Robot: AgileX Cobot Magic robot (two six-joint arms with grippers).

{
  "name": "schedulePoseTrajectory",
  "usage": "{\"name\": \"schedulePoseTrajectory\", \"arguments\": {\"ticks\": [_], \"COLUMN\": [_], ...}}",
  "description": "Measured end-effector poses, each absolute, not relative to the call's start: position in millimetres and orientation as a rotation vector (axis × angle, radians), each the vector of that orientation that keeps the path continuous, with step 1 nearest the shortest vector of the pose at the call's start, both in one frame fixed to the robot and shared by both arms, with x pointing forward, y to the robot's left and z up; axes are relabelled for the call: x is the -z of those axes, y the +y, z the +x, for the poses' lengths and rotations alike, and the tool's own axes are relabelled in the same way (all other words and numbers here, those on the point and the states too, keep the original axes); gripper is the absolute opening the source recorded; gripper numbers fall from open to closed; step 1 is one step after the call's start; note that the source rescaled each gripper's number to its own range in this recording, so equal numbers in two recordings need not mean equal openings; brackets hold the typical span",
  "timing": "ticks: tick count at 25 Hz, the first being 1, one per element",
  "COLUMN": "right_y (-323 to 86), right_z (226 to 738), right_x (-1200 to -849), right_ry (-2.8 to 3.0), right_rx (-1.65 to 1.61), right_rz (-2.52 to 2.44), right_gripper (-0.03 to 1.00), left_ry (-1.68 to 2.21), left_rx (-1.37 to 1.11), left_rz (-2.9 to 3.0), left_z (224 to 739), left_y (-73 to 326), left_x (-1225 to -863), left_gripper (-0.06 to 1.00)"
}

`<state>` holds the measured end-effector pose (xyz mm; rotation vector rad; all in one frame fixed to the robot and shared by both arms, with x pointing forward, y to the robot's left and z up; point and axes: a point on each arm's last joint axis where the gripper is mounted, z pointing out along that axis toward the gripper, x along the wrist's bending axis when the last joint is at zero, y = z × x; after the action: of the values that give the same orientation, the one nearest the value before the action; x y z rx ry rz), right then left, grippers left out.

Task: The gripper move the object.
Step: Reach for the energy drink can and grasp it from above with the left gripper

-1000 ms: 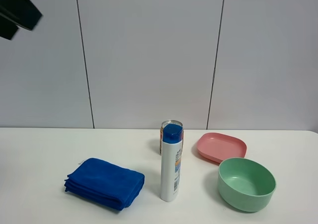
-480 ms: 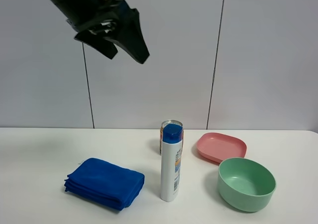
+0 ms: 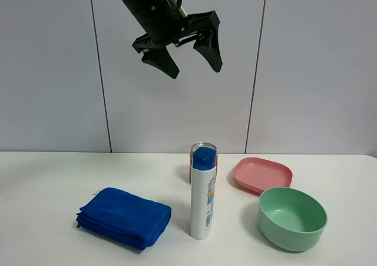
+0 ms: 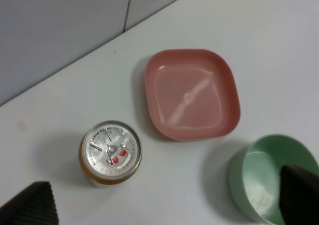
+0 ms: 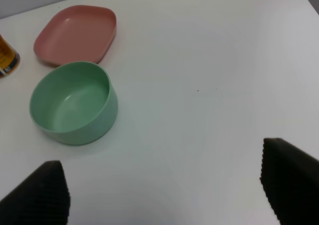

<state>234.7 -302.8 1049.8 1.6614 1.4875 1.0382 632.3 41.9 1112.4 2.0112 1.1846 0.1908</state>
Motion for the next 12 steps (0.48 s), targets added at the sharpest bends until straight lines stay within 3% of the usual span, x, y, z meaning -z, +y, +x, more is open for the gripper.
{"name": "schedulePoseTrajectory", "arguments": {"ticks": [6, 12], "right_y": [-302.8, -302.8], "right_z": [234.7, 234.7], "right_x": [-1049.8, -1049.8], "right_ry": [1.487, 1.487], "right_rx": [-1.038, -1.038], "right_rz": [1.661, 1.661], "right_gripper": [1.0, 1.0], "left_ry": [1.322, 1.505], "left_rx": [-0.154, -0.084], "left_rz": [1.981, 1.953], "left_z": [655.5, 668.4], "left_y": [30.7, 17.8], "left_x": [-1093.1, -1050.8], "left_gripper": [0.94, 0.93]}}
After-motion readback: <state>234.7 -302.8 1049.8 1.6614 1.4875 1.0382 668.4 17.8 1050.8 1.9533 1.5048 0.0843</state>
